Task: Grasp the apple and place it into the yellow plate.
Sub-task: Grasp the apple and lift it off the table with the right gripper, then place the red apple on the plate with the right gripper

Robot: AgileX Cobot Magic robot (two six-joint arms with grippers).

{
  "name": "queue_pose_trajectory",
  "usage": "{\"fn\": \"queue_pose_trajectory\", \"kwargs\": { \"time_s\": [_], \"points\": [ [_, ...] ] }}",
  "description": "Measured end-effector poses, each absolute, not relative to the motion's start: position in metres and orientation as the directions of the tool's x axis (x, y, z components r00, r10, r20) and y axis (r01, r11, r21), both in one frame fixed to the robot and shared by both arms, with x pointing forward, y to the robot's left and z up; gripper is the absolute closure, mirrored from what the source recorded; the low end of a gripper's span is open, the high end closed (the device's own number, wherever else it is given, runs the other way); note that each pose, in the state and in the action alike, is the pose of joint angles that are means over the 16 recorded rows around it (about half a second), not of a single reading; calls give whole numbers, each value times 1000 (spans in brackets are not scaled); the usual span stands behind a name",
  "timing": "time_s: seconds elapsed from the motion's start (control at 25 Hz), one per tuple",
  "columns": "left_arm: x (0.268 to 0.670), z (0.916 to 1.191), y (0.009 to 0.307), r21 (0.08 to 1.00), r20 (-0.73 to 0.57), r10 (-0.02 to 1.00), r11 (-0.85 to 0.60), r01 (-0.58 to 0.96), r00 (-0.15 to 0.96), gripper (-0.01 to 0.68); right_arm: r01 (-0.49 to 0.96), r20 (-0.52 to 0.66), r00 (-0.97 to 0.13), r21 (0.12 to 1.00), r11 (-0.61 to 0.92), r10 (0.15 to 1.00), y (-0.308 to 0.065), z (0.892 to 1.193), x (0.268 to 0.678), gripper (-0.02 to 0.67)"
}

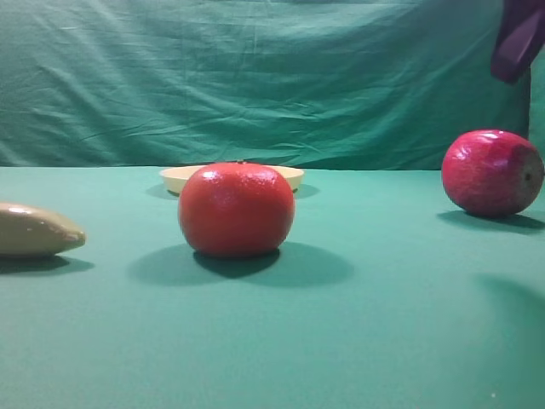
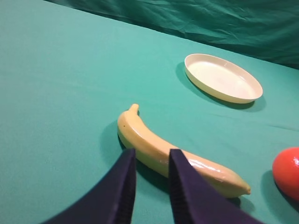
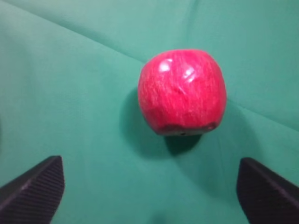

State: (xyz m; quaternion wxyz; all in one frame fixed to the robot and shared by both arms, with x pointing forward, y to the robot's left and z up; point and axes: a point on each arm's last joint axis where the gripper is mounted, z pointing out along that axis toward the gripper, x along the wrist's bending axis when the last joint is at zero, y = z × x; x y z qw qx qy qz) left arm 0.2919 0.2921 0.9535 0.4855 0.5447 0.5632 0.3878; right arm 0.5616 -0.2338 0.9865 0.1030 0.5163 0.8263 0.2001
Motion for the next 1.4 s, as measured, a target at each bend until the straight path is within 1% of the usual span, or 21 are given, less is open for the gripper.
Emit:
{"fn": "queue_pose_trajectory", "kwargs": {
  "time_s": [0.12, 0.36, 0.52, 0.68, 0.84, 1.08, 1.24, 1.4],
  "points": [
    [292, 953, 292, 966, -124, 990, 106, 237, 65, 516, 815, 28, -448, 424, 395, 893, -231, 973, 574, 12],
    [292, 953, 292, 966, -124, 990, 106, 237, 65, 516, 818, 19, -448, 411, 402, 894, -230, 955, 590, 59],
    [292, 953, 292, 966, -124, 990, 106, 237, 65, 516, 810, 22, -453, 428, 401, 891, -224, 958, 599, 94],
    [292, 953, 292, 966, -124, 990, 106, 237, 65, 516, 768, 13, -481, 488, 414, 877, -208, 973, 611, 129],
    [292, 953, 292, 966, -124, 990, 106, 237, 65, 516, 682, -20, -542, 573, 454, 840, -178, 991, 624, 140],
    [292, 953, 292, 966, -124, 990, 106, 237, 65, 516, 512, -86, -638, 695, 505, 765, -115, 1009, 642, 144],
    [292, 953, 292, 966, -124, 990, 106, 237, 65, 516, 423, -116, -680, 745, 516, 724, -74, 1006, 651, 144],
    [292, 953, 292, 966, -124, 990, 106, 237, 65, 516, 387, -117, -698, 769, 509, 706, -47, 994, 659, 128]
  ]
}}
